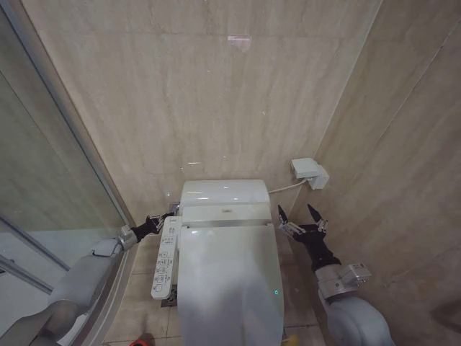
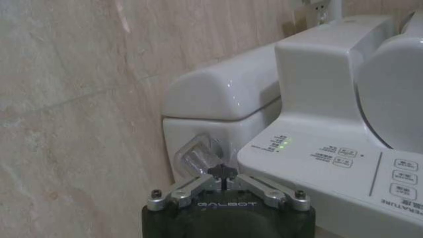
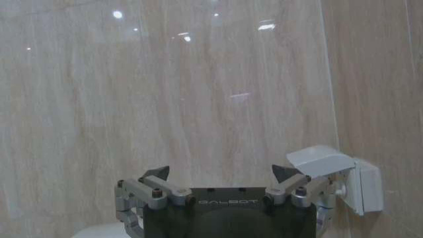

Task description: Open the toilet lid, clean the toilet bowl with a toilet brush, close the toilet lid, and flush.

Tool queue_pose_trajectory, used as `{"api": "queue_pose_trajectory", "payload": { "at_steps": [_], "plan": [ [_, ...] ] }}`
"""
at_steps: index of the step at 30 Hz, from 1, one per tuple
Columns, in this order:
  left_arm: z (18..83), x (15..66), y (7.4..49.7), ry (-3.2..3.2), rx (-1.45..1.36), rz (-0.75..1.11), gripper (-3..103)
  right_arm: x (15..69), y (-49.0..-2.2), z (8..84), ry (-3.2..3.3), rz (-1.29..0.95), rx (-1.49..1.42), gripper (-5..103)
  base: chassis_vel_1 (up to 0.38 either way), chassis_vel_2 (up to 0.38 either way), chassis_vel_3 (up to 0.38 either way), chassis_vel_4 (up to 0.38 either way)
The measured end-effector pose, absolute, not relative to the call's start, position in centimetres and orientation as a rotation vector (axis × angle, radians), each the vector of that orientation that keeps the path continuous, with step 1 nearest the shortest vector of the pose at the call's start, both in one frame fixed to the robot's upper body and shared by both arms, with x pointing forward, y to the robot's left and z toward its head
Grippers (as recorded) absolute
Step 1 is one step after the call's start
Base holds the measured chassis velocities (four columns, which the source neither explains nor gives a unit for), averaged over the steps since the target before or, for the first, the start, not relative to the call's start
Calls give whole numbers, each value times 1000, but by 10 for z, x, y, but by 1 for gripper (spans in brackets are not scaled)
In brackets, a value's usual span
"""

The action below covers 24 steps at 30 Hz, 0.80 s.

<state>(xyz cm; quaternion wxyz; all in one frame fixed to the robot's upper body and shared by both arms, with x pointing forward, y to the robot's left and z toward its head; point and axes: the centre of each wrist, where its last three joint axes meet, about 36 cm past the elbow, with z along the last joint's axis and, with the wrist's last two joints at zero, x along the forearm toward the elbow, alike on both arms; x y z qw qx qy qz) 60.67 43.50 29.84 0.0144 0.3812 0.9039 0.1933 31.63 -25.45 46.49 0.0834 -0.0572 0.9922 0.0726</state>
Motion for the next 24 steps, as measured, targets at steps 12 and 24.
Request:
{"api": "queue_pose_trajectory", "payload": {
  "at_steps": [12,24],
  "plan": [
    [297,605,436,2817,1178,594,0,316,-255,465,2962,217,-171,100,0,0,0,0],
    [292,597,436,2833,1141,589,0,316,-255,465,2962,217,-171,100,0,0,0,0]
  ]
}}
